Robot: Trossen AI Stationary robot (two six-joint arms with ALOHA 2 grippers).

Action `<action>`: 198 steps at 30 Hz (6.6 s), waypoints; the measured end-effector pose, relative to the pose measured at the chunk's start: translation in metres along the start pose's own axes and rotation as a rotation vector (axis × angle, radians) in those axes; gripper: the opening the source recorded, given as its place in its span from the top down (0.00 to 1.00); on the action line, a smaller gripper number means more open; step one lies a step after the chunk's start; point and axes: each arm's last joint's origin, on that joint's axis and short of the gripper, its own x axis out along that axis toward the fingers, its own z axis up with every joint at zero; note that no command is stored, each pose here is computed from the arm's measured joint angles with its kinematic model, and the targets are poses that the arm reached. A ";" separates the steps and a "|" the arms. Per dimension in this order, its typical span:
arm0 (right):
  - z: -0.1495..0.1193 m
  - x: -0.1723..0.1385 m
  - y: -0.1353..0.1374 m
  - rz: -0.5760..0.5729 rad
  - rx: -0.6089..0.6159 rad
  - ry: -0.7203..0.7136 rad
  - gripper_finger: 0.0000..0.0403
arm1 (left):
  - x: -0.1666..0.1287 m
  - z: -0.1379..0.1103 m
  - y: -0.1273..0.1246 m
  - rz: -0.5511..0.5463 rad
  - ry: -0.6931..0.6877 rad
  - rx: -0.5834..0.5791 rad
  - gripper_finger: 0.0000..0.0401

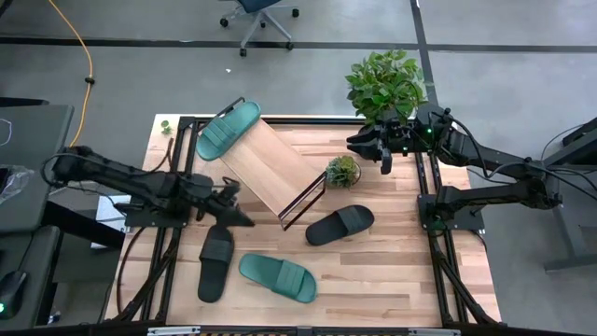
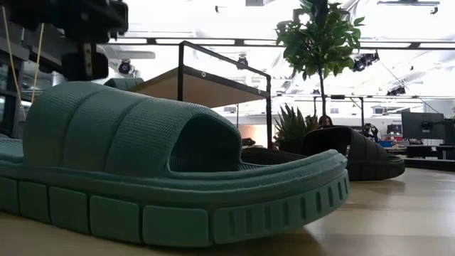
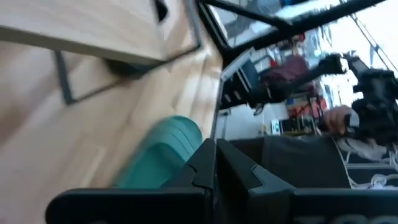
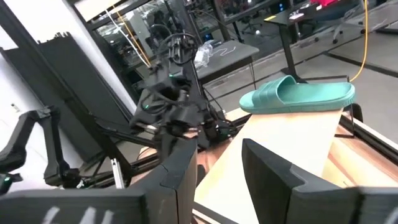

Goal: Pick and place slippers onto the shelf
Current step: Put the green pair of slippers on the shelf

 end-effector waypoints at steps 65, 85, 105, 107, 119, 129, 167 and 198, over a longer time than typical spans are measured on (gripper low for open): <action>-0.010 -0.002 0.005 0.233 -0.019 0.162 0.71 | 0.143 -0.094 -0.028 0.168 0.010 -0.315 0.50; -0.012 -0.003 0.005 0.248 -0.036 0.178 0.71 | 0.170 -0.100 -0.032 0.166 0.042 -0.321 0.50; -0.012 -0.003 0.005 0.262 -0.032 0.185 0.71 | 0.167 -0.051 -0.030 0.045 0.240 -0.226 0.65; -0.012 -0.003 0.005 0.261 -0.027 0.188 0.71 | 0.165 -0.050 -0.031 0.034 0.271 -0.217 0.68; -0.014 -0.003 0.005 0.257 -0.037 0.206 0.71 | 0.162 -0.057 -0.039 0.025 0.247 -0.223 0.94; -0.016 -0.003 0.004 0.253 -0.038 0.218 0.71 | 0.159 -0.072 -0.033 0.148 0.255 -0.239 0.98; -0.016 -0.003 0.004 0.248 -0.044 0.223 0.71 | 0.145 -0.067 -0.028 0.320 0.120 -0.311 0.62; -0.018 -0.004 0.003 0.245 -0.036 0.237 0.71 | 0.170 -0.078 -0.013 0.272 0.139 -0.371 0.61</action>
